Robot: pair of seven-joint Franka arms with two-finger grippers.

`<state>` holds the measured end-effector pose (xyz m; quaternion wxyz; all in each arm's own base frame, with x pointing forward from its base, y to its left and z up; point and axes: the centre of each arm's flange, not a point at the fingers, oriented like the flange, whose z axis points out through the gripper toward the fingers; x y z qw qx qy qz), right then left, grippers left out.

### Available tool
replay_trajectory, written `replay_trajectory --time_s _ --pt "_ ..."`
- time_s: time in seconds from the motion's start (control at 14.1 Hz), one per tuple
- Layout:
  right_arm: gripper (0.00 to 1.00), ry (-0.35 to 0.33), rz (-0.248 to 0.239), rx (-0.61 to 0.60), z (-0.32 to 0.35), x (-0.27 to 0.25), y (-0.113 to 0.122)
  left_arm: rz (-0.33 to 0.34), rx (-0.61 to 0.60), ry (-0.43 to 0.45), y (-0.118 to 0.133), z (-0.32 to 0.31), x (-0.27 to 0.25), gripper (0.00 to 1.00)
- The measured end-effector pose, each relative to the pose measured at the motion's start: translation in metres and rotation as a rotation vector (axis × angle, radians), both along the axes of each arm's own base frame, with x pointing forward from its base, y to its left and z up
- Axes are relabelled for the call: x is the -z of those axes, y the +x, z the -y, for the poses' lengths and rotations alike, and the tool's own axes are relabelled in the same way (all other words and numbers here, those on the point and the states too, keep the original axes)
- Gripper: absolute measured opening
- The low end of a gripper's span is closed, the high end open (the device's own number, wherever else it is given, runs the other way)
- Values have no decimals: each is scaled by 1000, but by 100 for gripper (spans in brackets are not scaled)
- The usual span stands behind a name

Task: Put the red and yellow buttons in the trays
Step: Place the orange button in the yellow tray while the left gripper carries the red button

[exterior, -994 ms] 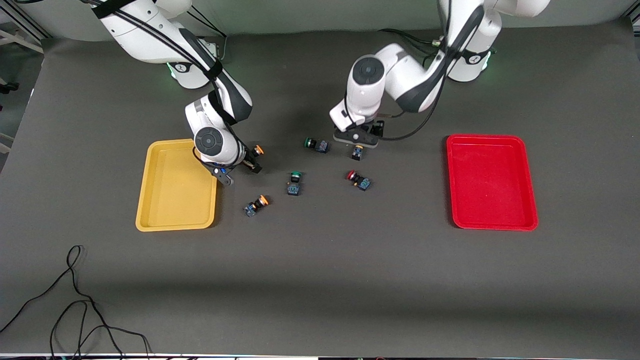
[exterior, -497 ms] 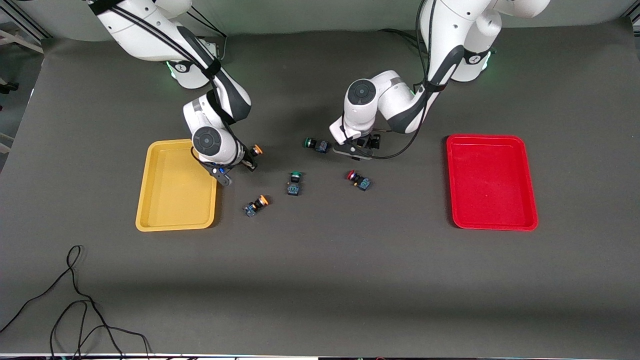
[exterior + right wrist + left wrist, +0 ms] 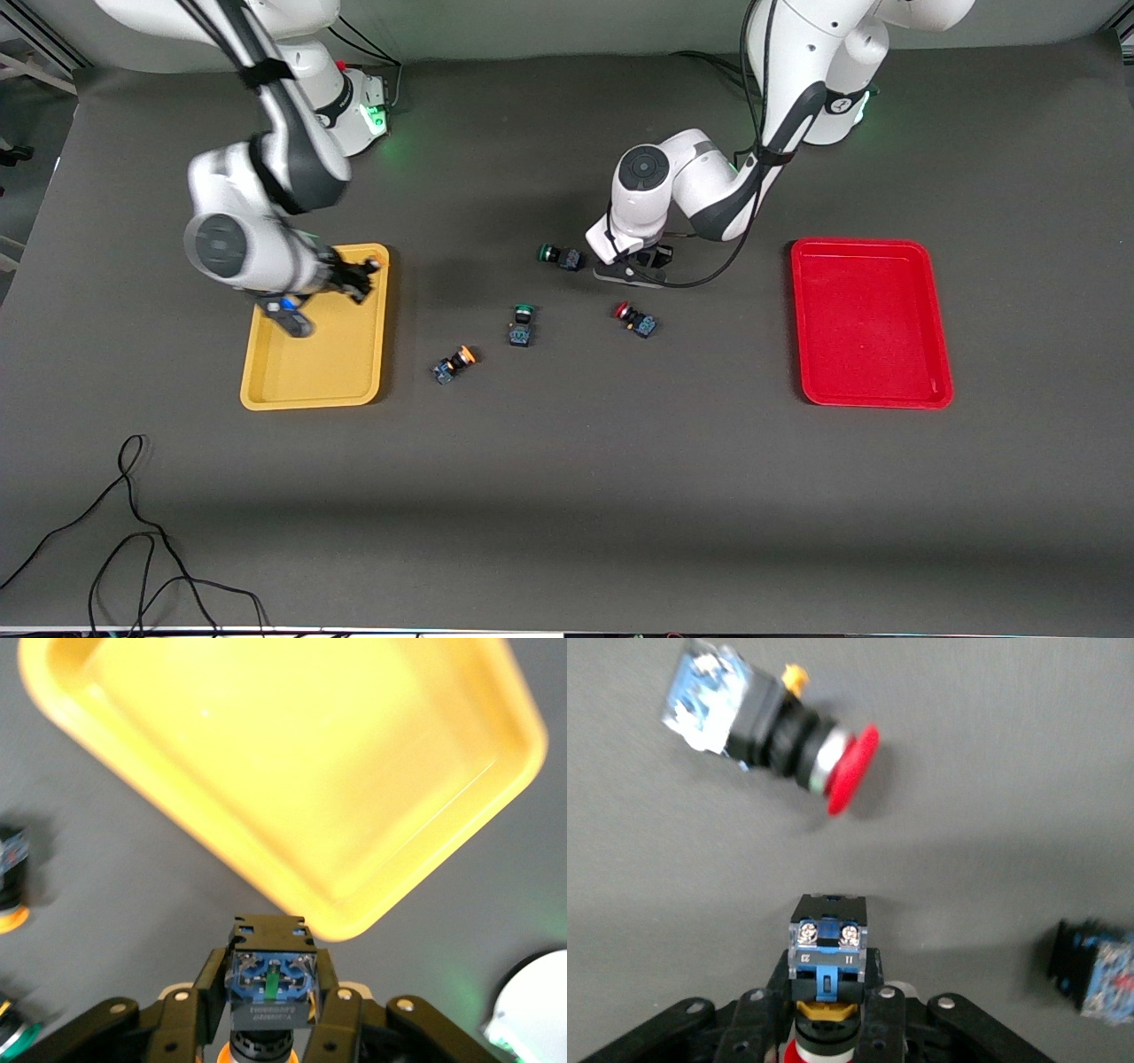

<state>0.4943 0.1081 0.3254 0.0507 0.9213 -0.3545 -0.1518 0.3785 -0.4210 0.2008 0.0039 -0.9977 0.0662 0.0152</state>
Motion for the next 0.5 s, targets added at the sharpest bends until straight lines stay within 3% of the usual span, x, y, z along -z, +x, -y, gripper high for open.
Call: replay_trajectory --time_s 0.28,0.5 --pt "43 54 -25 -33 99 45 -14 -26 -209 2 54 -7 -112 33" --pt "43 49 13 -34 121 90 -35 -78 -301 -17 94 -78 -188 33"
